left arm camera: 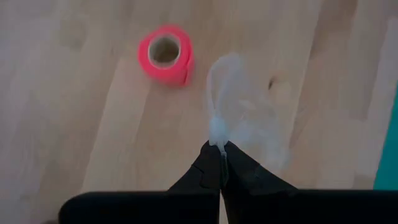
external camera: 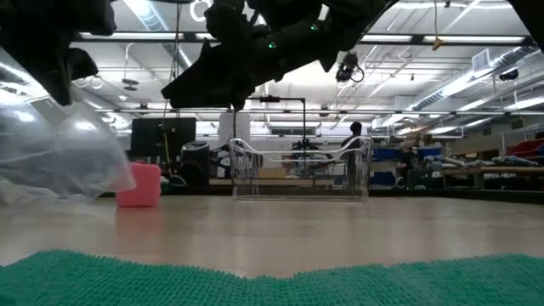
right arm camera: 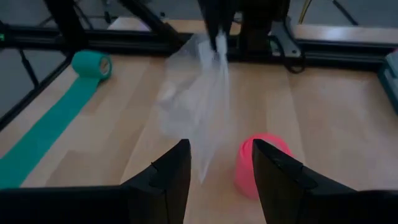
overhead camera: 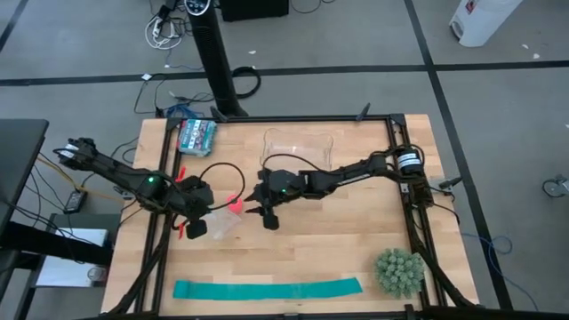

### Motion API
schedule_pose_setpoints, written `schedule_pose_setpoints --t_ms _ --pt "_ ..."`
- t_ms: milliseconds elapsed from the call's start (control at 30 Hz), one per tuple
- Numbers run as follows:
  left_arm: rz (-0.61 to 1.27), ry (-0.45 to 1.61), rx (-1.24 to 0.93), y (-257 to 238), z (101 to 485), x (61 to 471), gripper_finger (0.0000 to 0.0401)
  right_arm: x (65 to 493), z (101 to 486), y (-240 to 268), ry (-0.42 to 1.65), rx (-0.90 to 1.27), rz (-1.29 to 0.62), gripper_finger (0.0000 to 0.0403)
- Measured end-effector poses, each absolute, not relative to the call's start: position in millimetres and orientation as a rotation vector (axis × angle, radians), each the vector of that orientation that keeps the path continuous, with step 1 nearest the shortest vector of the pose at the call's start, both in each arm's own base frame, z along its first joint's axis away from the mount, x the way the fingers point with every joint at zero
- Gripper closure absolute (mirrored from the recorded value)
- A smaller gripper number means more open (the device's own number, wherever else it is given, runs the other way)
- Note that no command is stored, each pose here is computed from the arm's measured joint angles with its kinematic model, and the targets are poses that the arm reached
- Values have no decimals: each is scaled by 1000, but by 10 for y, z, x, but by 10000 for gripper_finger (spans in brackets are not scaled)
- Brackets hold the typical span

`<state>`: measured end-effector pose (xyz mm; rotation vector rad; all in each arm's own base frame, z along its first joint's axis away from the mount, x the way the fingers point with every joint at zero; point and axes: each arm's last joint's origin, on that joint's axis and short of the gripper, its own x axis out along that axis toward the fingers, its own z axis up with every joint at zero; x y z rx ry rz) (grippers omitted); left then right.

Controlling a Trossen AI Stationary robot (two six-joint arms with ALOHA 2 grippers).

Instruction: Roll bandage

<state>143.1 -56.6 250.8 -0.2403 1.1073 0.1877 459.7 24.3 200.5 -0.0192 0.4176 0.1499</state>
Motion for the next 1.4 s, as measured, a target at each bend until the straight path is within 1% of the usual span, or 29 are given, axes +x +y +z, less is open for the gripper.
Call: schedule_pose_setpoints --t_ms 267,500,600,700,767,867,1000,1100,1233,1400 --pt "218 1167 -235 -543 2484 1375 395 4665 2164 94 472 -26 120 243" --pt "240 1153 -214 -534 2485 1376 395 4752 2486 -119 452 -40 110 243" --pt "249 1166 -204 -527 2480 1363 395 4768 2577 -122 438 -35 112 243" --pt "250 1169 -203 -526 2479 1360 395 4815 2448 38 462 -41 144 243" --pt "251 1171 -200 -524 2478 1356 395 4870 2246 160 514 -28 173 243" --pt "249 1172 -197 -524 2478 1356 395 4974 2072 294 587 -24 187 243" --pt "250 1170 -199 -524 2479 1358 395 5212 2114 255 618 -45 167 243" --pt "254 1169 -207 -526 2478 1358 395 5342 2111 175 681 -61 159 243" --pt "265 1171 -225 -525 2477 1355 395 5389 2109 103 723 -69 158 243" --pt "266 1170 -233 -527 2478 1357 395 5367 2003 64 754 -99 168 243"
